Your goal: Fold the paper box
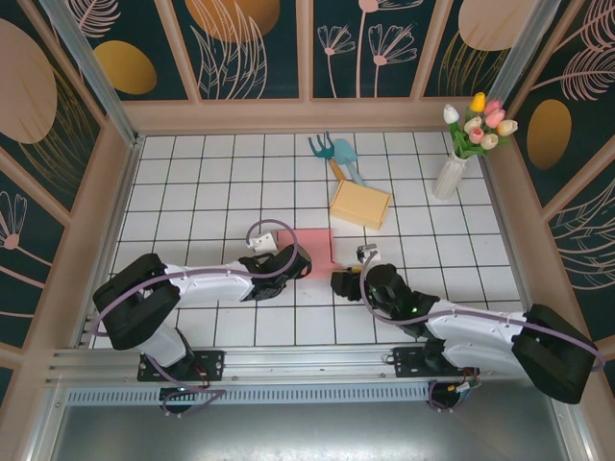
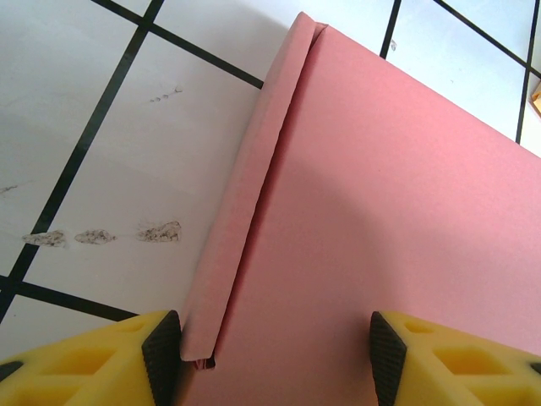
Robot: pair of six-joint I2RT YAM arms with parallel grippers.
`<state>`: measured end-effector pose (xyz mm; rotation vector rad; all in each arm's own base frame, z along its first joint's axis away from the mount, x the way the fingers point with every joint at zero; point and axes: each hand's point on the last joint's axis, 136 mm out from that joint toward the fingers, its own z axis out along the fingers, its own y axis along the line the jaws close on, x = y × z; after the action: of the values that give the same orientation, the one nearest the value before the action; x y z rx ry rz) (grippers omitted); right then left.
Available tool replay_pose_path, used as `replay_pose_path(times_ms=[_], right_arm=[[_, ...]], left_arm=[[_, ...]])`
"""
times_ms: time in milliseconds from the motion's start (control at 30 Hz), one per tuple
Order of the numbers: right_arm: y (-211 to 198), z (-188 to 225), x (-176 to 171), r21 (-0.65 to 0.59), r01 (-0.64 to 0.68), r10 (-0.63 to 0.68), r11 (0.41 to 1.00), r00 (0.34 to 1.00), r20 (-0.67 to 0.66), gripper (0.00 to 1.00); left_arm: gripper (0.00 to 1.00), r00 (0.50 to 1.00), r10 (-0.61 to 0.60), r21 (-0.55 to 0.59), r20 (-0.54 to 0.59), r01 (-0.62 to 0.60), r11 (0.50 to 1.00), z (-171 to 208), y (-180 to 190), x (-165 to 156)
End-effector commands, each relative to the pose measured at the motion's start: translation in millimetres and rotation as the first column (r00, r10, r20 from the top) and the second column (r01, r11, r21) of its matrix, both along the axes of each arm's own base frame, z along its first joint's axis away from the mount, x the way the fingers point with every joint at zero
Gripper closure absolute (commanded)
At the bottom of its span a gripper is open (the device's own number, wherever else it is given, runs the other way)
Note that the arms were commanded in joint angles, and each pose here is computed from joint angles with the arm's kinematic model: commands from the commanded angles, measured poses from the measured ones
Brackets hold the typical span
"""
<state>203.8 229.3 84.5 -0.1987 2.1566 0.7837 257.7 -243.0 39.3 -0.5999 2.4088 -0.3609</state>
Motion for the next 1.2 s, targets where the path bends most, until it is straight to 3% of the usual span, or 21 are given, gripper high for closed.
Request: replay_pose_path(times_ms=[0, 200, 367, 767, 867, 1000, 1167], right_arm=[[-14.4, 2.5, 13.8, -0.073, 0.085, -0.085, 0.994, 0.996, 0.000, 0.38], [-13.4, 14.2, 55.8, -0.085, 0.099, -0.097, 0.991, 0.995, 0.027, 0.33], [8.7, 10.9, 80.7, -0.094, 0.033, -0.032, 0.995, 0.999, 0.005, 0.34], [31.8, -46.6, 89.5, -0.107, 0.005, -0.021, 0.994, 0.988, -0.154, 0.50], [28.6, -52.1, 87.6, -0.129, 0.012, -0.032, 0.992, 0.987, -0.157, 0.51], [26.8, -56.9, 84.2, -0.140, 0.010, -0.032, 0.990, 0.986, -0.161, 0.51], [26.5, -59.0, 81.1, -0.138, 0.005, -0.027, 0.990, 0.986, -0.163, 0.51]], left_arm=[[0.39, 0.993, 0.018, 0.169, -0.113, 0.001, 0.986, -35.8, 36.8, -23.0], [0.38, 0.994, 0.018, 0.167, -0.112, 0.001, 0.986, -32.3, 35.6, -22.2], [0.38, 0.995, 0.016, 0.163, -0.101, 0.000, 0.987, -26.3, 33.7, -19.6], [0.35, 0.997, 0.040, 0.144, -0.063, -0.031, 0.989, -7.6, 28.7, -9.6], [0.24, 0.997, 0.054, 0.098, -0.050, -0.049, 0.994, 4.3, 26.6, -4.4], [0.02, 0.997, 0.069, 0.042, -0.021, -0.068, 0.997, 21.7, 20.7, 2.4], [0.02, 0.995, 0.093, -0.015, -0.030, -0.093, 0.996, 27.1, 12.8, 6.3]])
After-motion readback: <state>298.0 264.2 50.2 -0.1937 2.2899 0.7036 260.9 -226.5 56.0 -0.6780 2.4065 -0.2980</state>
